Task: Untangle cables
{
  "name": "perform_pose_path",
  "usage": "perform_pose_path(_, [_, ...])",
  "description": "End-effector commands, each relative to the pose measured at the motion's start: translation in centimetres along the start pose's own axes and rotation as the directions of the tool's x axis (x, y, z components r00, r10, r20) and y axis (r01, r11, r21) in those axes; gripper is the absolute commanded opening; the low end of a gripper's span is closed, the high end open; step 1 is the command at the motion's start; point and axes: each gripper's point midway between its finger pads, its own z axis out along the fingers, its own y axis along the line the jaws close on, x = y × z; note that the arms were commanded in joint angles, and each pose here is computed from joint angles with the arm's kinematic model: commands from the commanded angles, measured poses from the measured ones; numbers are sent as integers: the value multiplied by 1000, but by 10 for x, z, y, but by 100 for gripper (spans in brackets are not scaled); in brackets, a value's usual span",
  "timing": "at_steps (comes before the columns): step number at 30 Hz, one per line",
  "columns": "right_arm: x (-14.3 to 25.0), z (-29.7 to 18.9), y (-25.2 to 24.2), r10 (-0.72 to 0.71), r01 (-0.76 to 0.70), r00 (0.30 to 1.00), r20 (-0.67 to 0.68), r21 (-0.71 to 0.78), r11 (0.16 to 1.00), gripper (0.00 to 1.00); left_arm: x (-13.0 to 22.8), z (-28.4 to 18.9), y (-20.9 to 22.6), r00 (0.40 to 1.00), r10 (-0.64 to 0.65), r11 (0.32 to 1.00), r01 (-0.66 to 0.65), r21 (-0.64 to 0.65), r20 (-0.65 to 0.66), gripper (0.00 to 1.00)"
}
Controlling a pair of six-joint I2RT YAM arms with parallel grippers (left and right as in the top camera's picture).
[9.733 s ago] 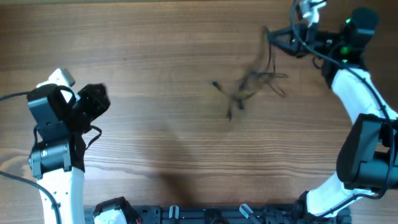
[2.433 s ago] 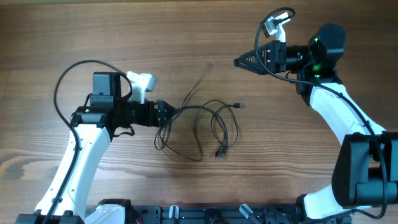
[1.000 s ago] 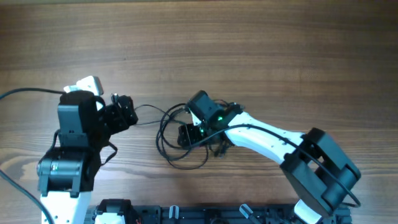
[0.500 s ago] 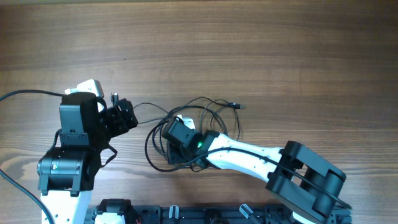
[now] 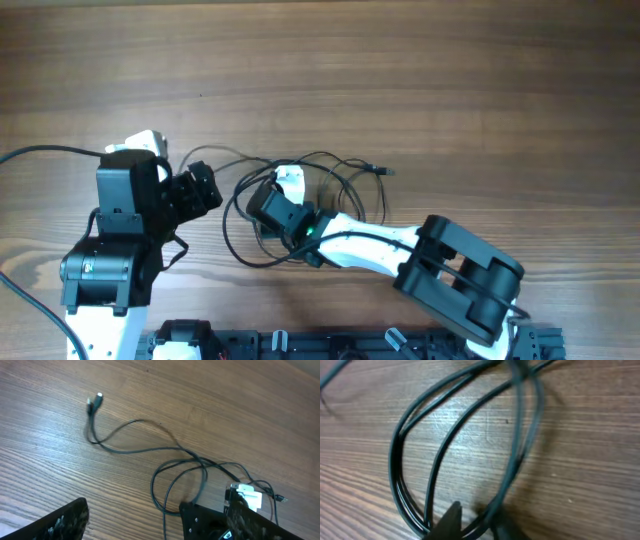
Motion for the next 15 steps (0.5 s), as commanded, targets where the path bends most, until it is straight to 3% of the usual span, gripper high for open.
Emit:
perform_pose_path(1, [19,22,-25,7,-6,1000,-30,43,999,16,-6,-4,0,1000,16,1000,-16,-6,19,90])
perform_pose_path(3, [8,22,-21,15,-15,1000,2,19,1000,4,-6,-4,0,1000,16,1000,-16,-7,20,90])
perform_pose_path(6, [-19,15,-29,18,-20,999,46,26,999,4,-6,-4,0,1000,16,1000,-16,-7,19,90])
perform_pose_path(10, [-79,-27,-39,-168,164,977,129,40,986,4,-6,-4,0,1000,16,1000,-16,-7,19,91])
perform_pose_path(13, [-134,-92,-39,-398,394,886,239,70,917,4,-6,-4,0,1000,16,1000,-16,-4,18,93])
perform_pose_path(15, [-169,-145,-36,-473,468,808,351,103,878,4,-4,-3,-3,1000,16,1000,-16,11,8,94])
